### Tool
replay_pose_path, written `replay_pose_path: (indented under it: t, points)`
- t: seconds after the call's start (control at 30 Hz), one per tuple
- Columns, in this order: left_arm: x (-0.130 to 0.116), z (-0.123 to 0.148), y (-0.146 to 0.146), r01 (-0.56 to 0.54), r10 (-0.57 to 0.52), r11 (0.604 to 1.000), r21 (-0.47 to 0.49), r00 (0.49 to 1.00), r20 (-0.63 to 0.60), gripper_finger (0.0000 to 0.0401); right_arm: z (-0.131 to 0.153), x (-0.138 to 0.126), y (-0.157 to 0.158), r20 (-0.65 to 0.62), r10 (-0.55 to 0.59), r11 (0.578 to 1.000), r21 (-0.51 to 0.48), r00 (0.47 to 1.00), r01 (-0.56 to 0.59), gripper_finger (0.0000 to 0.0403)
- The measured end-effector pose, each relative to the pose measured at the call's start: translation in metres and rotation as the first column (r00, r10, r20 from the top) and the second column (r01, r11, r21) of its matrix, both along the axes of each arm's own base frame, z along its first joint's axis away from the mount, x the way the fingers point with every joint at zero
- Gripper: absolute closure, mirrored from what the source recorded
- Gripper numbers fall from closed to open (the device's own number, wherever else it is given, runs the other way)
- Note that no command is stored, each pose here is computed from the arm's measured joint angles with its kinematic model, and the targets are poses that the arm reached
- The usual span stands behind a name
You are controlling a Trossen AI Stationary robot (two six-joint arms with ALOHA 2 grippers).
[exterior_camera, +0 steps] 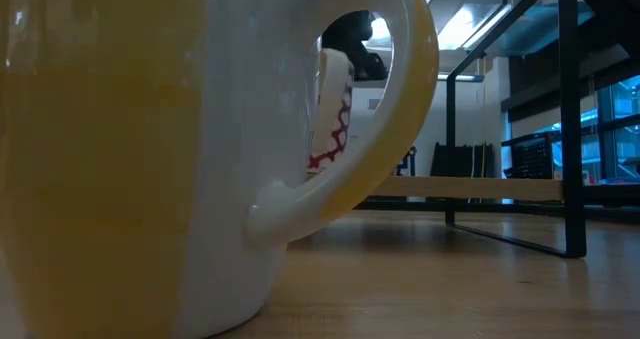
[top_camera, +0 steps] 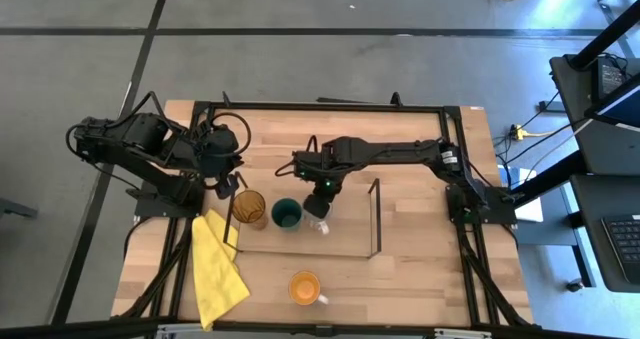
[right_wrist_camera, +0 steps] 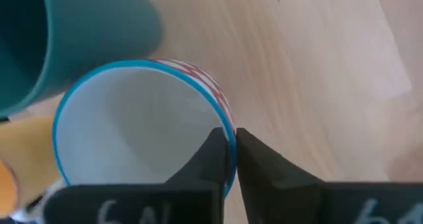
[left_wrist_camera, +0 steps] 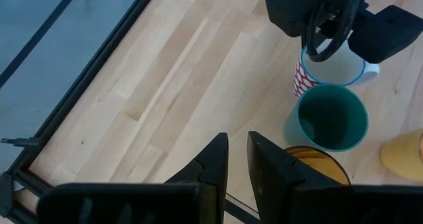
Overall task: Stack small to large cups/mugs on shelf
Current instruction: Put the red mug on the shelf
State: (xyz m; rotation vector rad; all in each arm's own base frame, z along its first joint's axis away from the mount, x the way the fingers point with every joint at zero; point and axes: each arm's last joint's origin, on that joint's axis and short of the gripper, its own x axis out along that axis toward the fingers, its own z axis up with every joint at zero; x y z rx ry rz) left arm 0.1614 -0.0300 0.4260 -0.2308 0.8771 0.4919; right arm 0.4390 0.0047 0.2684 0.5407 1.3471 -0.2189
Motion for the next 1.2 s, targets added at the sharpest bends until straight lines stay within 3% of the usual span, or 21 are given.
replay_pose_path:
  t: [0.13, 0.5, 0.87, 1.2]
  points:
    - [0.000, 0.000, 0.000, 0.015, -0.015, 1.000, 0.010, 1.000, -0.006, 0.0350, 0.000, 0.000, 0.001, -0.011, -0.084, 0.996, 0.027, 0.996, 0.084, 0.0354]
    - [0.000, 0.000, 0.000, 0.053, -0.052, 0.998, 0.044, 0.998, -0.022, 0.0350, 0.000, -0.003, 0.029, -0.059, -0.146, 0.986, 0.068, 0.988, 0.150, 0.0377]
    - [0.000, 0.000, 0.000, 0.073, -0.071, 0.996, 0.056, 0.997, -0.031, 0.0350, 0.006, -0.006, 0.033, -0.060, -0.211, 0.977, -0.015, 0.976, 0.211, 0.0368]
    - [0.000, 0.000, 0.000, 0.075, -0.074, 0.995, 0.058, 0.997, -0.033, 0.0350, 0.017, -0.006, 0.033, -0.032, -0.215, 0.977, -0.022, 0.976, 0.214, 0.0361]
